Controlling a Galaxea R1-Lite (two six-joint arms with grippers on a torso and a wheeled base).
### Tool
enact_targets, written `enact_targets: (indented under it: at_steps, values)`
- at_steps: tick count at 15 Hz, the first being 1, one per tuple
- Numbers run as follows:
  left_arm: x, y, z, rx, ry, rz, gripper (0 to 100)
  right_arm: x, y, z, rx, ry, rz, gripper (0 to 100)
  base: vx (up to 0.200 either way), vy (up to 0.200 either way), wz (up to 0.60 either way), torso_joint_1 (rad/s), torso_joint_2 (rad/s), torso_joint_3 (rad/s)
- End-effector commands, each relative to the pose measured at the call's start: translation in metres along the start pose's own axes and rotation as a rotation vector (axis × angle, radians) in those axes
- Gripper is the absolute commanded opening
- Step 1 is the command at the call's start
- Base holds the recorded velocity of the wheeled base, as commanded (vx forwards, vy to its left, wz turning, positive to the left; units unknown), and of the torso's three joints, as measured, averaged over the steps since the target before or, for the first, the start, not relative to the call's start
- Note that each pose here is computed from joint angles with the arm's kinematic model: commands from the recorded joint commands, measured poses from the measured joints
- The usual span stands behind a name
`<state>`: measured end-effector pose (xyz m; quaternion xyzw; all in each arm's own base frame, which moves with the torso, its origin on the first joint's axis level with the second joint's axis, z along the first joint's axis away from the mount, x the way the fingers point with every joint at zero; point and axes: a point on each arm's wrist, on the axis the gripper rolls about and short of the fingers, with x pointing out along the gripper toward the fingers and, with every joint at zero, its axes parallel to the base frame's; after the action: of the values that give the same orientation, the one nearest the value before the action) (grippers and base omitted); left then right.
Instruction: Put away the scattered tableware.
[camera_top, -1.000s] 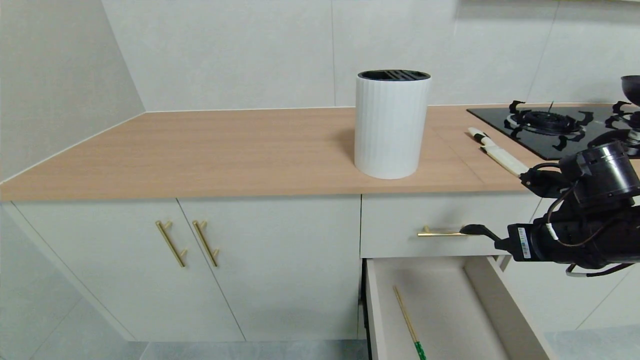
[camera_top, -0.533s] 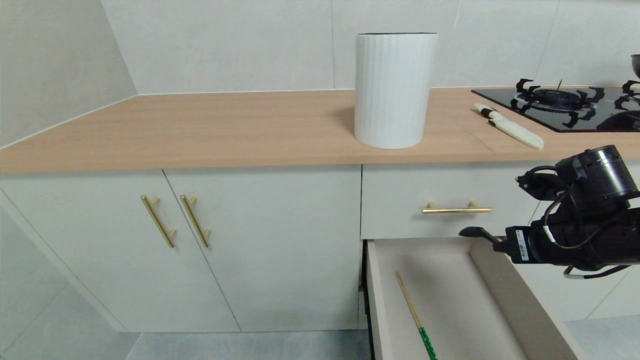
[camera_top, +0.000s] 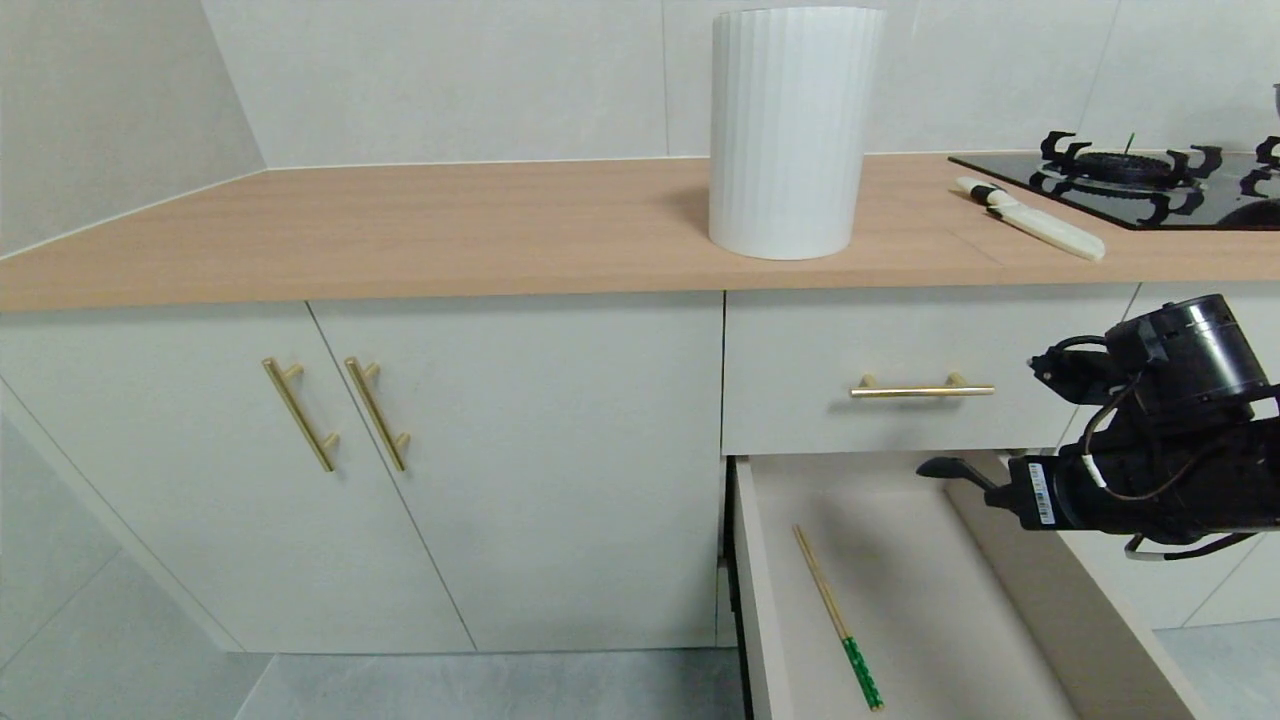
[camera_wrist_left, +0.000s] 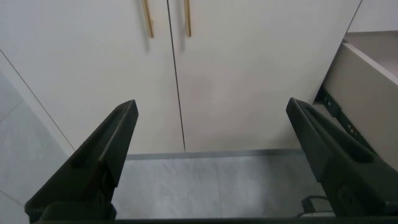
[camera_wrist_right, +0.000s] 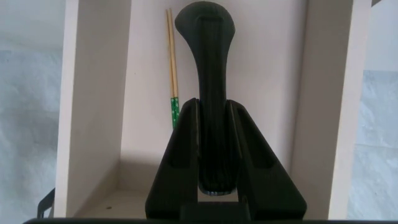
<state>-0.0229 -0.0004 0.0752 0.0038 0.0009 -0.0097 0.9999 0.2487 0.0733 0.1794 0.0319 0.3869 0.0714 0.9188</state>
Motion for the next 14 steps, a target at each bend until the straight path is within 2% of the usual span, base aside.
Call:
enact_targets:
  at_steps: [1,6,7,10,14]
  values:
    - [0.000,0.000,0.000,0.000,0.001,-0.001,100,0.001,0.000,0.000,-0.002,0.003,0.001,0,0.000,0.000,0.00,0.000,0.00,0.000]
    - [0.000,0.000,0.000,0.000,0.001,0.001,100,0.012,0.003,-0.006,-0.039,0.044,-0.002,0,0.000,0.000,0.00,0.000,0.00,0.000]
    - [0.000,0.000,0.000,0.000,0.001,-0.001,100,0.025,0.004,-0.008,-0.037,0.072,-0.006,0,0.000,0.000,0.00,0.000,0.00,0.000]
    - [0.000,0.000,0.000,0.000,0.001,0.001,100,0.069,0.004,-0.015,-0.032,0.067,-0.021,0,0.000,0.000,0.00,0.000,0.00,0.000]
    - [0.000,0.000,0.000,0.000,0.001,0.001,100,0.104,0.002,-0.028,-0.037,0.116,-0.056,0,0.000,0.000,0.00,0.000,0.00,0.000]
